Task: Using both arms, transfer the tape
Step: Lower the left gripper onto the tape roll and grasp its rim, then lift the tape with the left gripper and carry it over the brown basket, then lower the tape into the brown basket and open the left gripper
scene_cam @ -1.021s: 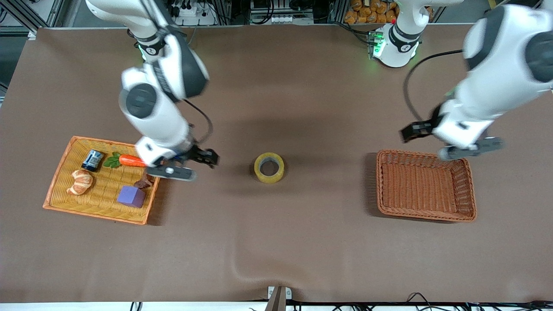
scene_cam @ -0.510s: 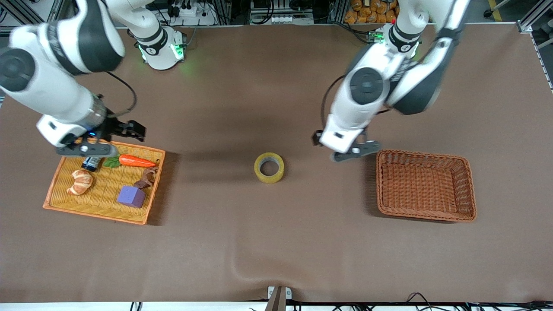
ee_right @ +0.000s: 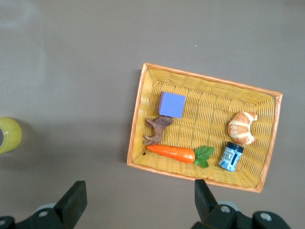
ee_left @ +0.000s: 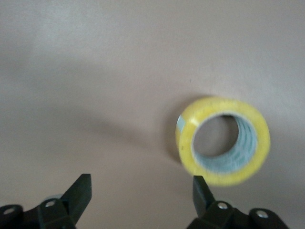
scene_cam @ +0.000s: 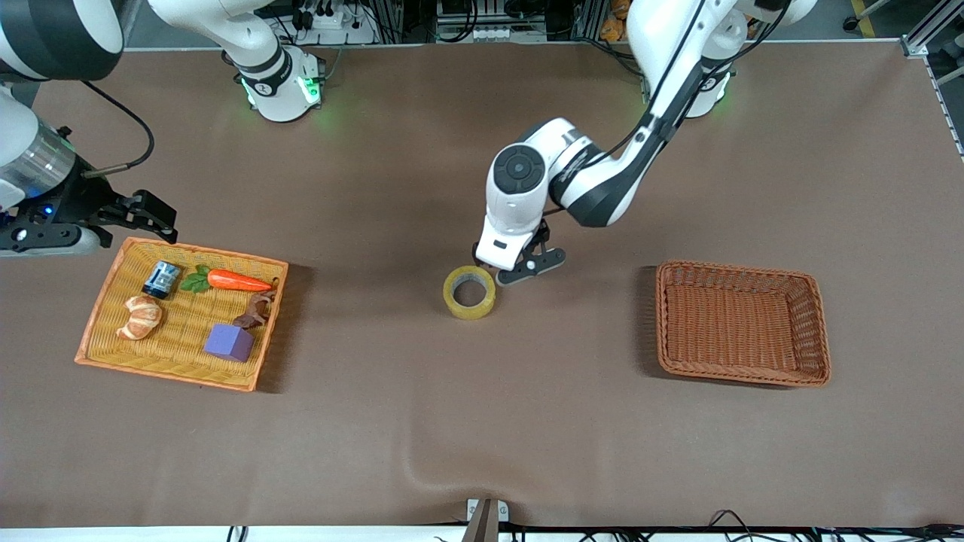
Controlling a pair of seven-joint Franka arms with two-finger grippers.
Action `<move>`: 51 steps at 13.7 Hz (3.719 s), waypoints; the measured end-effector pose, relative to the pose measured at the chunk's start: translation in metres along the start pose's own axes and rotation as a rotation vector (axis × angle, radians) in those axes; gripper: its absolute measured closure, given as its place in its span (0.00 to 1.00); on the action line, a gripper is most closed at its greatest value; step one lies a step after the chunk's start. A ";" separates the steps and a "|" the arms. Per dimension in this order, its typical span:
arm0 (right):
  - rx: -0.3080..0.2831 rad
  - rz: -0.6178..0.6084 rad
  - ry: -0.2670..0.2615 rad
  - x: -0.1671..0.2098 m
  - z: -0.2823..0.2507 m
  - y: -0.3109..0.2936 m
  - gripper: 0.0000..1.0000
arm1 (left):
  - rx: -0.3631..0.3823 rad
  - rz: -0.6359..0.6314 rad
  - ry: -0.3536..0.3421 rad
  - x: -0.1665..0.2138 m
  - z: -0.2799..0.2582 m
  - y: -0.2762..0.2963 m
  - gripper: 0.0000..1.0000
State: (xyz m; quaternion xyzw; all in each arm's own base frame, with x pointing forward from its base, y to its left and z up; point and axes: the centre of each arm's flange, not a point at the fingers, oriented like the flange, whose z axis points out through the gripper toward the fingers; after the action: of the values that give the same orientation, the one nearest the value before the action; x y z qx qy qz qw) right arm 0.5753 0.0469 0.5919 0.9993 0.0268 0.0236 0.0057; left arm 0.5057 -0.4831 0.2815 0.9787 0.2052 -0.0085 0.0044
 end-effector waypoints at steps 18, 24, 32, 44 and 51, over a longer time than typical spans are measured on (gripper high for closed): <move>0.034 0.042 -0.118 -0.021 -0.027 0.033 0.00 | -0.143 -0.156 0.059 0.032 0.031 0.036 0.78; 0.035 0.034 -0.094 -0.021 -0.040 0.048 0.00 | -0.108 -0.177 0.124 0.119 -0.122 -0.035 0.78; 0.034 0.033 -0.078 -0.021 -0.049 0.048 0.00 | -0.056 0.006 0.034 0.231 -0.209 -0.205 0.78; 0.033 0.080 -0.081 -0.026 -0.064 0.069 0.00 | -0.029 0.079 -0.040 0.319 -0.031 -0.409 0.78; 0.033 0.081 -0.096 -0.027 -0.063 0.069 0.00 | -0.049 0.065 -0.061 0.325 0.051 -0.413 0.74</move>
State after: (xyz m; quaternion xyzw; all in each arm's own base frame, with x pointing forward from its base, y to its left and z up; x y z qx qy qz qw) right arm 0.5488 -0.0233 0.6542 0.9996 -0.0135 -0.0245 -0.0106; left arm 0.6360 0.0251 0.2220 0.9837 0.1731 -0.0335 0.0347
